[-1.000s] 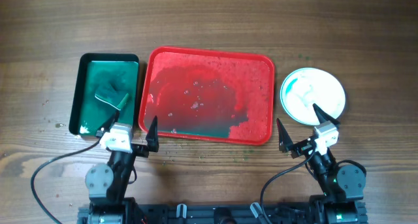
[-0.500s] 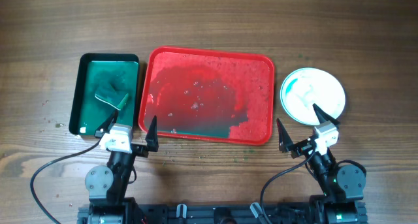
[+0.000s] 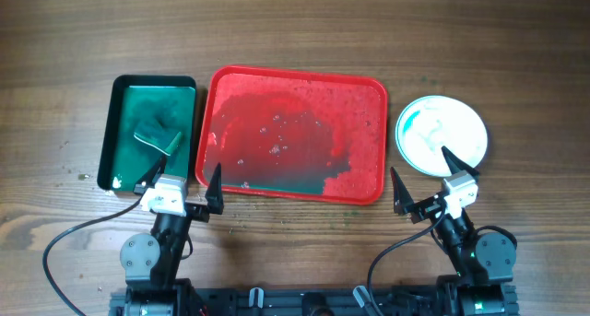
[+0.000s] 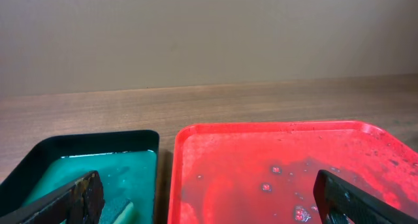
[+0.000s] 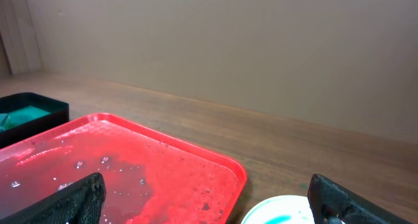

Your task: Clean dirty plates on tray and stack at the side

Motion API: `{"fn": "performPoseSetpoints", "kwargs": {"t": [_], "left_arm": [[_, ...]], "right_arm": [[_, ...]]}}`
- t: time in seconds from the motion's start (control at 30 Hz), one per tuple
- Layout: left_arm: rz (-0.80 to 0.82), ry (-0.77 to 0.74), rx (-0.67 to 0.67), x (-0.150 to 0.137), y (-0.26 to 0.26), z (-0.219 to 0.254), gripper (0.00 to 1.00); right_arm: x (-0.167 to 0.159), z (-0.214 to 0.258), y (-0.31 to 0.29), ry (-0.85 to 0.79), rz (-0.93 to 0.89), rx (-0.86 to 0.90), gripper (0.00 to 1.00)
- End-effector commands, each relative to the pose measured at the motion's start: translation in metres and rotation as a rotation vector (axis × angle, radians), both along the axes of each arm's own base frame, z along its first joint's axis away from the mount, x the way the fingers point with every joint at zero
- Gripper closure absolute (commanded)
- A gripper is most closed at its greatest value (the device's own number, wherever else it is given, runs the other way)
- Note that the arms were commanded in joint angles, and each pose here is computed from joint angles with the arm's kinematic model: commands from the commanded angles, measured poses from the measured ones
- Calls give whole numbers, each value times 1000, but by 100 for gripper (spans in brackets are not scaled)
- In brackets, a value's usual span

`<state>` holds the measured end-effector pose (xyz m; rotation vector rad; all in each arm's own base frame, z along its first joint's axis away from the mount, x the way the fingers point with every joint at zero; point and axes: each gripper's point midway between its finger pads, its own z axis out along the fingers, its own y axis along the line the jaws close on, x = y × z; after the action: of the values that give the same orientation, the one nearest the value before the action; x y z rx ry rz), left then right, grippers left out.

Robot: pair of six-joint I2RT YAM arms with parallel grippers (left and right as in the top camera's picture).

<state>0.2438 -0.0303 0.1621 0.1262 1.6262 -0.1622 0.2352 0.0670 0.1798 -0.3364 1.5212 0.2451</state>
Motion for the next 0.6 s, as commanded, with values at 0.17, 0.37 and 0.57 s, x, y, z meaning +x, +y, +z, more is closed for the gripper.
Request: {"fn": "performPoseSetpoints", "kwargs": {"t": [0.17, 0.37, 0.57], "left_arm": [[4, -5, 20, 0, 0, -1, 0], [-5, -5, 20, 0, -2, -1, 0], [-5, -5, 20, 0, -2, -1, 0]], "right_arm": [[-1, 1, 1, -4, 6, 10, 0], [-1, 1, 1, -5, 6, 10, 0], [-1, 1, 1, -4, 6, 11, 0]]}}
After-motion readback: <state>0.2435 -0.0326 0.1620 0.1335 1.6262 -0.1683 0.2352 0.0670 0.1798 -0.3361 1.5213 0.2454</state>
